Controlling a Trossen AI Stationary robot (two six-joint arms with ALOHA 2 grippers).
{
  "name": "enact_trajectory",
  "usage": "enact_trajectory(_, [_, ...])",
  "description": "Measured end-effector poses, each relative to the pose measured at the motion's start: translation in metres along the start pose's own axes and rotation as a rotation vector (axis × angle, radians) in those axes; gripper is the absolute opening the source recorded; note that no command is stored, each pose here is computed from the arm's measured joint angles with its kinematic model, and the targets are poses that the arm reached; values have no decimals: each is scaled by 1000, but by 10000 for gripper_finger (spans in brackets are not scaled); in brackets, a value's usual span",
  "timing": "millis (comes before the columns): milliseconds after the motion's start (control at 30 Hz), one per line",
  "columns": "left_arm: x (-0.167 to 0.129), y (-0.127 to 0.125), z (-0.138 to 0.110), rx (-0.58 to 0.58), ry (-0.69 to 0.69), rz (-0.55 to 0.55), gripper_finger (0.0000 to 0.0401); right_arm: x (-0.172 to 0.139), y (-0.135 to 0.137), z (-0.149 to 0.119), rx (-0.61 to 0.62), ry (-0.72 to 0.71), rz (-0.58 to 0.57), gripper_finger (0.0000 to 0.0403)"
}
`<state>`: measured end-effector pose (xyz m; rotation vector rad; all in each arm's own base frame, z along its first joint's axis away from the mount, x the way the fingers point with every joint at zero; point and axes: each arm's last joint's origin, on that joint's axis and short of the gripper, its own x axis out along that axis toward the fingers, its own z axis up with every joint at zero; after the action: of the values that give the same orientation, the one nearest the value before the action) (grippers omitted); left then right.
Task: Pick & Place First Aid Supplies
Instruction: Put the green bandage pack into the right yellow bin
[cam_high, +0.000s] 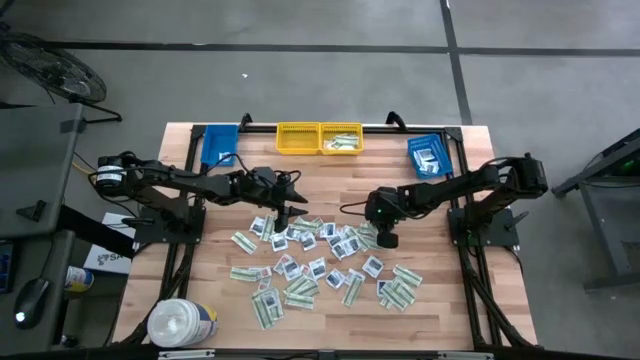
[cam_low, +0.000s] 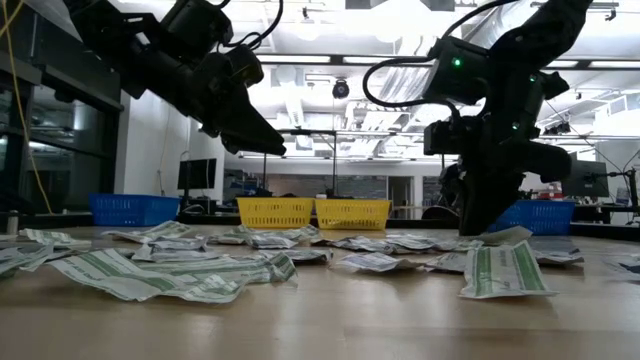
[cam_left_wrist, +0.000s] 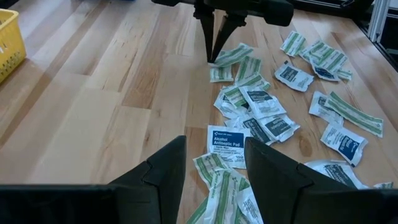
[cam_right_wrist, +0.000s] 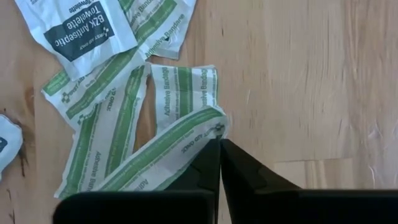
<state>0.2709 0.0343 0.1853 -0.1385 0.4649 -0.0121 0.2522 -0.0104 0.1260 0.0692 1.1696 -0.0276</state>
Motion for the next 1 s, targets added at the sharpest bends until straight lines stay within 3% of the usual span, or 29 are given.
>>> enact_trajectory(267, [0,0,0,0,0,0,162,-5,1,8,25,1,16,1])
enact_trajectory(467, [0,0,0,0,0,0,162,-29,1,29,18,-77,-4,1])
enact_trajectory(800, [0,0,0,0,-1,0,162,-67,-9,59,57,-236,-245,0])
enact_trajectory(1000, [0,0,0,0,-1,-1,162,-77,-32,73,261,-402,-412,0])
